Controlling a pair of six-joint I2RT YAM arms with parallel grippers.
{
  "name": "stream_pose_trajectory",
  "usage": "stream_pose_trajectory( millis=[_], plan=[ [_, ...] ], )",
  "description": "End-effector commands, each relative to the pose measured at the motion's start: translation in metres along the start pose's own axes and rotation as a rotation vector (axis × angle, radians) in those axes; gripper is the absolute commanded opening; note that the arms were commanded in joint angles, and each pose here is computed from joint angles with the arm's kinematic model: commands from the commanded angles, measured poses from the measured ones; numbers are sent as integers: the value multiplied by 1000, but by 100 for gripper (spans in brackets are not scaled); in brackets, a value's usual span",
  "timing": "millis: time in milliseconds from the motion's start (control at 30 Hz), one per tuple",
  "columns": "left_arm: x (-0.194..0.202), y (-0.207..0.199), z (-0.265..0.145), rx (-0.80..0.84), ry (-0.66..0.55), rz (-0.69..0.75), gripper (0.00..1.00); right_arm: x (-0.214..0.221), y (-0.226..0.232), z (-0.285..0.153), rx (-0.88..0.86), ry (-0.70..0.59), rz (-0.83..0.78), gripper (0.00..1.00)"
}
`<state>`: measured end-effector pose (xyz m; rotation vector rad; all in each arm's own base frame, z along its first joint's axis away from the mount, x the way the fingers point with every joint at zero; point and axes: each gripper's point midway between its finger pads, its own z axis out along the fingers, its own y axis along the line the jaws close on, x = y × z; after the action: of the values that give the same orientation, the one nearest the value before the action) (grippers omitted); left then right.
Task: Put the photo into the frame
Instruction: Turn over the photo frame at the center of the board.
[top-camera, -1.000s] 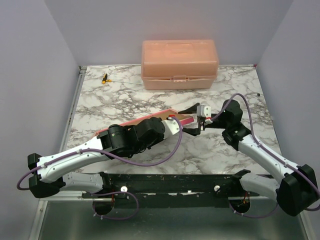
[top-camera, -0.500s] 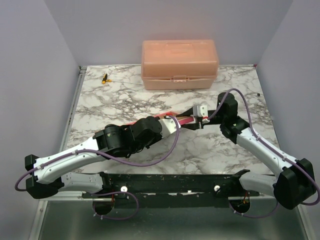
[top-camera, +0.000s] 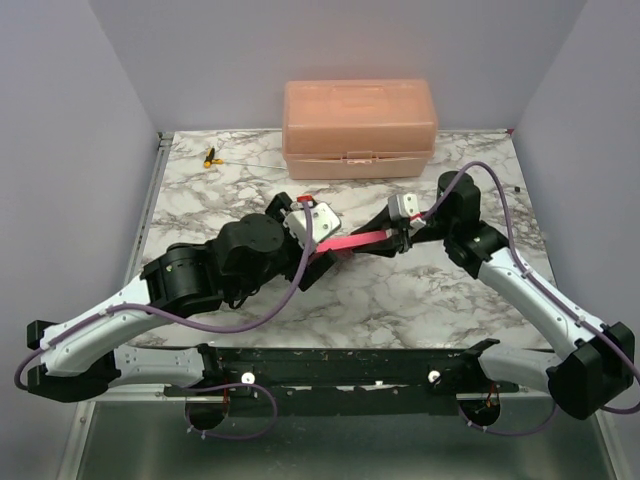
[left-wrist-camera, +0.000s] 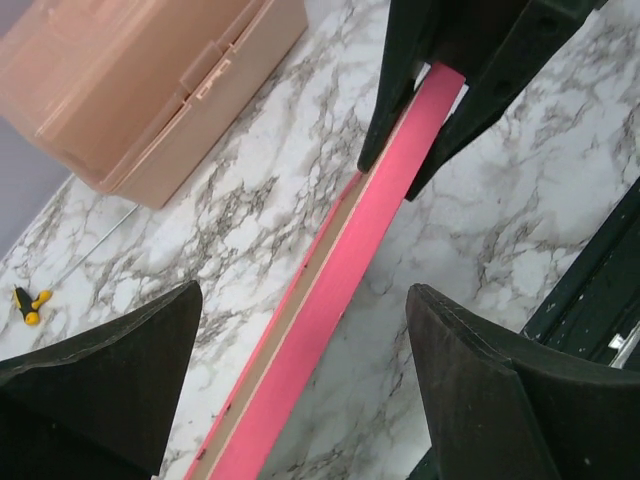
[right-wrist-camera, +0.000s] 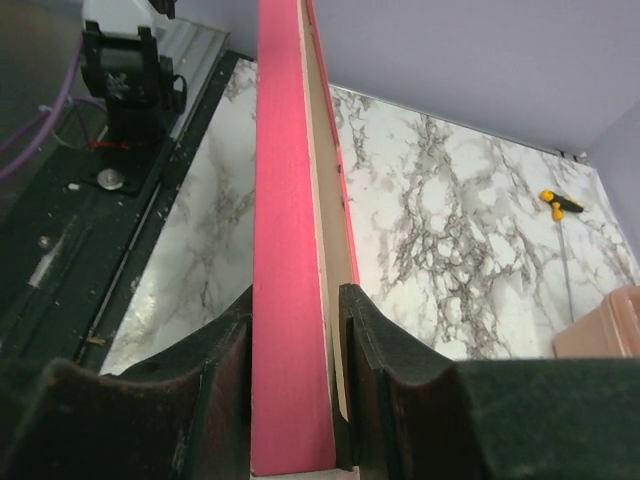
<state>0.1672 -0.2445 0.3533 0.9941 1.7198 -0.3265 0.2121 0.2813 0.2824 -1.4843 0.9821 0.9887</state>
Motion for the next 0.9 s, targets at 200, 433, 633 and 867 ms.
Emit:
stream_pose_trajectory(
  millis=[200, 433, 633, 867],
  plan=[
    [-51, 4, -27, 39, -162, -139, 85, -62, -16, -6, 119, -82, 276, 0],
    [-59, 3, -27, 44, -188, -204, 89, -57, -34, -4, 188, -75, 526, 0],
    [-50, -8, -11, 99, -140, -324, 90, -13, -44, -8, 220, -39, 791, 0],
    [-21, -14, 18, 180, -27, -556, 90, 59, -40, -27, 228, 25, 1063, 0]
  ],
)
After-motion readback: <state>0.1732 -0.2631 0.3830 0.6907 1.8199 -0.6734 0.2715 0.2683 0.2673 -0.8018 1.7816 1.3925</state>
